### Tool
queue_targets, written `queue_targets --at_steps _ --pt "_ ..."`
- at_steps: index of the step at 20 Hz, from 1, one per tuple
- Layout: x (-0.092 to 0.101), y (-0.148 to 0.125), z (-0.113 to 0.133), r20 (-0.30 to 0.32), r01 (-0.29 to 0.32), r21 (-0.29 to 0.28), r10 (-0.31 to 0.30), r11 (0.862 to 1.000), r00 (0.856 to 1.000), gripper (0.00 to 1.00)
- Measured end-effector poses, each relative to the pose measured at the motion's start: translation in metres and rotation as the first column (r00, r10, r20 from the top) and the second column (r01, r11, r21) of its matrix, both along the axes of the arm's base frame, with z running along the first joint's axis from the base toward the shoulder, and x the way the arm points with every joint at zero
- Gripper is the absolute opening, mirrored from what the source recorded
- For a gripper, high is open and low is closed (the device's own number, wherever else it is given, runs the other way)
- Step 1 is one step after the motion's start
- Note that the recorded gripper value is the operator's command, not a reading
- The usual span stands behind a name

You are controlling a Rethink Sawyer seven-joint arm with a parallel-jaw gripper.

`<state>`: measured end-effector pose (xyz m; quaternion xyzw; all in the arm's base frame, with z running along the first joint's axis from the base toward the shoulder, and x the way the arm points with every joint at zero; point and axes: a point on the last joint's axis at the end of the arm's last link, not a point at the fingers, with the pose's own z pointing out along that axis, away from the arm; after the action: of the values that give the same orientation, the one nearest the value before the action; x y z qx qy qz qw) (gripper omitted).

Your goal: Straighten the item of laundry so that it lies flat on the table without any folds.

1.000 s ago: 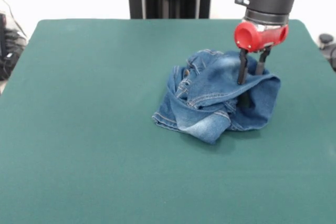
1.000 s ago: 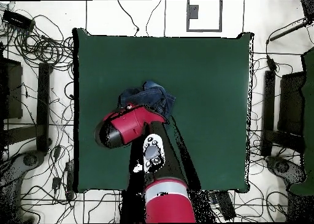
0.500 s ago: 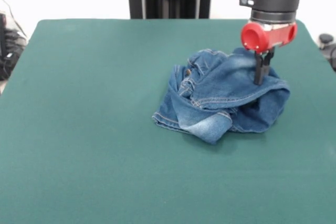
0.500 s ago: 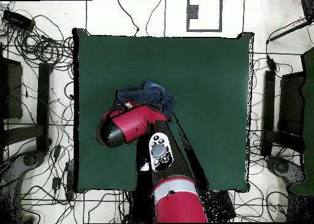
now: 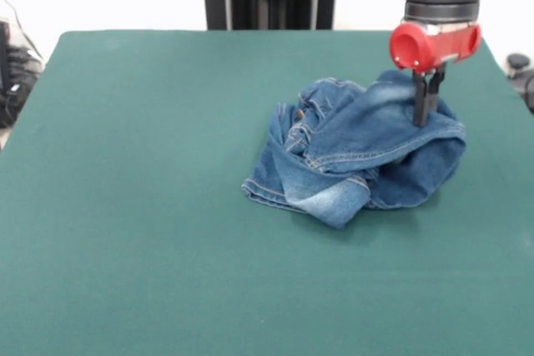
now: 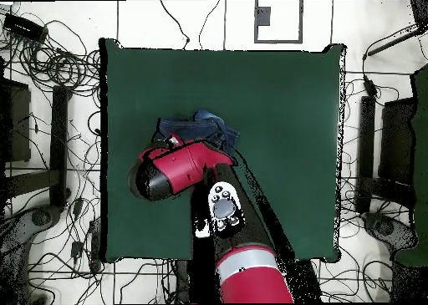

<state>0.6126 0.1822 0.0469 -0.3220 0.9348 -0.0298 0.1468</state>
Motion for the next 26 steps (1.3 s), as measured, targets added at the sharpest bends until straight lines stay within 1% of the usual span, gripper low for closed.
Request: queue_targets --at_steps 2,4,5,7,8,10,15,16,24,26 --pt "-0.002 -0.001 0.004 -0.011 0.004 0.0 -0.004 1.0 1.0 0.0" --pt "-0.007 -0.001 0.008 -0.035 0.013 0.001 -0.013 1.0 0.999 0.0" --pt "-0.015 -0.002 0.013 -0.082 0.029 -0.004 -0.029 1.0 0.996 0.0" --pt "-0.02 -0.002 0.015 -0.112 0.035 -0.011 -0.036 0.999 0.993 0.0" --pt "-0.029 -0.003 0.019 -0.153 0.039 -0.022 -0.042 0.999 0.987 0.0" --pt "-0.035 -0.003 0.021 -0.18 0.04 -0.03 -0.045 0.999 0.983 0.0" --pt "-0.049 -0.001 0.027 -0.223 0.033 -0.032 -0.039 0.999 0.974 0.0" --pt "-0.055 0.003 0.029 -0.233 0.024 -0.027 -0.03 0.999 0.972 0.0" --pt "-0.075 0.013 0.027 -0.266 -0.003 -0.014 -0.001 1.0 0.964 0.0" --pt "-0.082 0.016 0.029 -0.282 -0.012 -0.013 0.007 1.0 0.959 0.0"
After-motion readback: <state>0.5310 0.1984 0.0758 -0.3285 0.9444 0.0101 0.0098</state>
